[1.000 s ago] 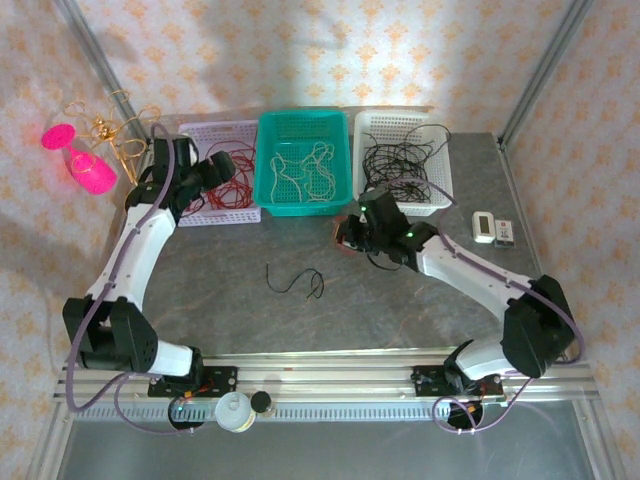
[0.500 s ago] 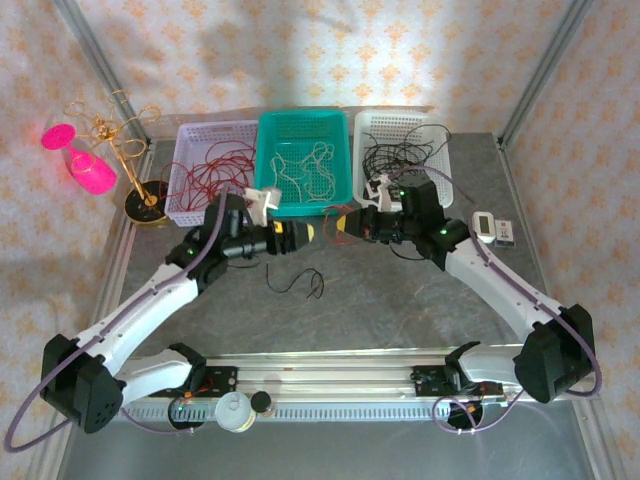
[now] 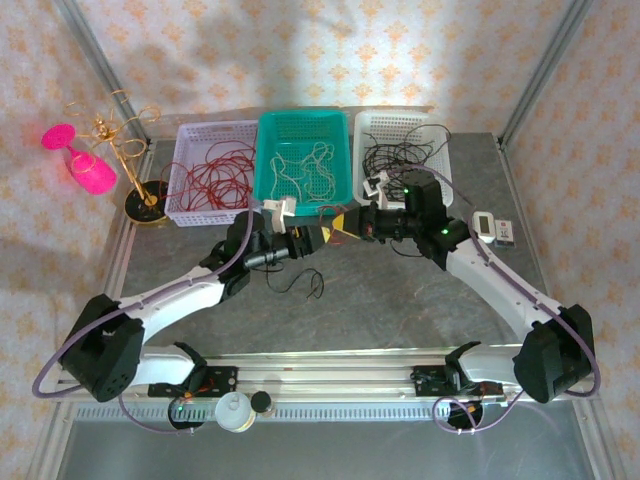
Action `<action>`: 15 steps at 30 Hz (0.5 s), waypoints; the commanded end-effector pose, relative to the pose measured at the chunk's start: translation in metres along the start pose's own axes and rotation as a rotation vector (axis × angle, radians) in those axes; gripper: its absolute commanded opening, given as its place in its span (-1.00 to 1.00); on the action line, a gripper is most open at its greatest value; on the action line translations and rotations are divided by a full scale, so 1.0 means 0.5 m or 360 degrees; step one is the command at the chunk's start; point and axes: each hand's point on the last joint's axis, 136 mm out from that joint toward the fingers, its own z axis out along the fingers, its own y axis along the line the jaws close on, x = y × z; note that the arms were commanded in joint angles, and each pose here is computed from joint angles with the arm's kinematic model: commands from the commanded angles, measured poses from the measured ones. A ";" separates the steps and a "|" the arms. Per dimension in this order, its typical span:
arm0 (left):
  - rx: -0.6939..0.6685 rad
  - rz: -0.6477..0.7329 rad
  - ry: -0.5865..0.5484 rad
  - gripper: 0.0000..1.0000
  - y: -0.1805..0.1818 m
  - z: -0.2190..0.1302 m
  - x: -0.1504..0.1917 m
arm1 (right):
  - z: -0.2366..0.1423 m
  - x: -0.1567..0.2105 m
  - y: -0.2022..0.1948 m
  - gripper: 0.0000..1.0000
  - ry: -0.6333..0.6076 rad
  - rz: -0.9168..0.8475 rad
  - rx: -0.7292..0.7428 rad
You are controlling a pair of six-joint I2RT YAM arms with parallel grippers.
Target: Untangle the cables
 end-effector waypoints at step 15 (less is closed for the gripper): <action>-0.0586 0.0359 -0.0303 -1.00 0.016 -0.080 -0.135 | -0.139 -0.043 -0.131 -0.26 -0.0411 -0.0346 0.0943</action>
